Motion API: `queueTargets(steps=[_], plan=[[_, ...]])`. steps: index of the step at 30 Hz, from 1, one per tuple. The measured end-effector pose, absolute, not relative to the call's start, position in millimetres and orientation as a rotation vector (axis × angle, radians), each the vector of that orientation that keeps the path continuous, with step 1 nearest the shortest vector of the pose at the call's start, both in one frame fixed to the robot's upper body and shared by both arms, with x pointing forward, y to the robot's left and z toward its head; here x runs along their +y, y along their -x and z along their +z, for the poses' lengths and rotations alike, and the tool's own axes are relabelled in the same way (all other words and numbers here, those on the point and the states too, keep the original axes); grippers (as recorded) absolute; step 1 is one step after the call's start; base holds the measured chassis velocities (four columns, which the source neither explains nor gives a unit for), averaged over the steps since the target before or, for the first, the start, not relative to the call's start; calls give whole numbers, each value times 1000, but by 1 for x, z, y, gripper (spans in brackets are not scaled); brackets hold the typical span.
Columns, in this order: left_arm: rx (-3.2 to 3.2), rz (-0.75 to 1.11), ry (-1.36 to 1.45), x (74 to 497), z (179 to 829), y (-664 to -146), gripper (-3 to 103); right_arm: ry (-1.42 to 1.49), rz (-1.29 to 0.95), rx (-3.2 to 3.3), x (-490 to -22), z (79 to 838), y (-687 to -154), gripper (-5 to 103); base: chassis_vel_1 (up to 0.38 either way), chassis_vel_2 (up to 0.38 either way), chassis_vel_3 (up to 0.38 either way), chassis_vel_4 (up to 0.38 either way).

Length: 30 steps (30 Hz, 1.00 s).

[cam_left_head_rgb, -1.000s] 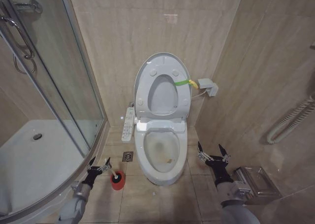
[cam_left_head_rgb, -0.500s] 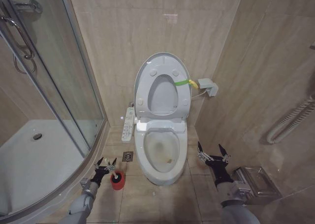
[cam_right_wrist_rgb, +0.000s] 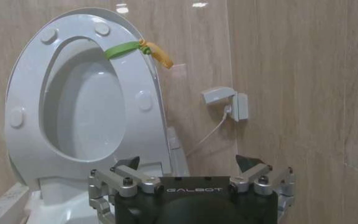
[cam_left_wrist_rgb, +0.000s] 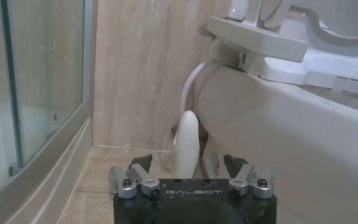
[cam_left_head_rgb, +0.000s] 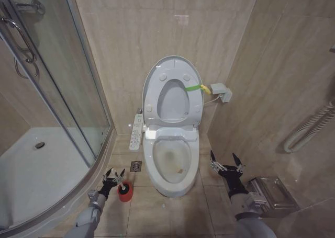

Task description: Open the toilet lid, clean the toilet bowl with a toilet brush, close the toilet lid, and flush.

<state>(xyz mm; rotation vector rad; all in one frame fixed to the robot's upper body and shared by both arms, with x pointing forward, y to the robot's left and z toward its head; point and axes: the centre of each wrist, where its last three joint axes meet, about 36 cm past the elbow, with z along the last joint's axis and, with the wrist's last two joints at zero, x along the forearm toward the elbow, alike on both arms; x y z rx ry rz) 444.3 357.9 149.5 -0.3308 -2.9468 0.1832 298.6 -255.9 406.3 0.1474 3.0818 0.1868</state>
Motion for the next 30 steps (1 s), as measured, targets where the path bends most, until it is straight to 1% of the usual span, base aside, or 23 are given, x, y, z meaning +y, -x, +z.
queueTargets(steps=[5, 6, 13, 14, 20, 21, 30], plan=[[-2947, 163, 333, 358, 148, -441, 81, -147, 187, 3082, -256, 406, -299, 100, 0, 0, 0, 0], [-2948, 162, 333, 358, 148, -440, 60, -147, 187, 3082, -256, 406, -299, 100, 0, 0, 0, 0], [-2947, 159, 332, 358, 147, -436, 60, -147, 187, 3082, -256, 406, -299, 100, 0, 0, 0, 0], [-2948, 155, 331, 359, 147, -435, 33, -147, 187, 3082, -256, 406, -299, 100, 0, 0, 0, 0], [-2955, 132, 336, 368, 147, -433, 33, -147, 187, 3082, -256, 406, -299, 100, 0, 0, 0, 0], [-2957, 128, 338, 369, 147, -433, 20, -147, 187, 3082, -256, 406, -299, 100, 0, 0, 0, 0], [-2964, 85, 342, 379, 150, -430, 20, -147, 187, 3082, -256, 406, -299, 100, 0, 0, 0, 0]])
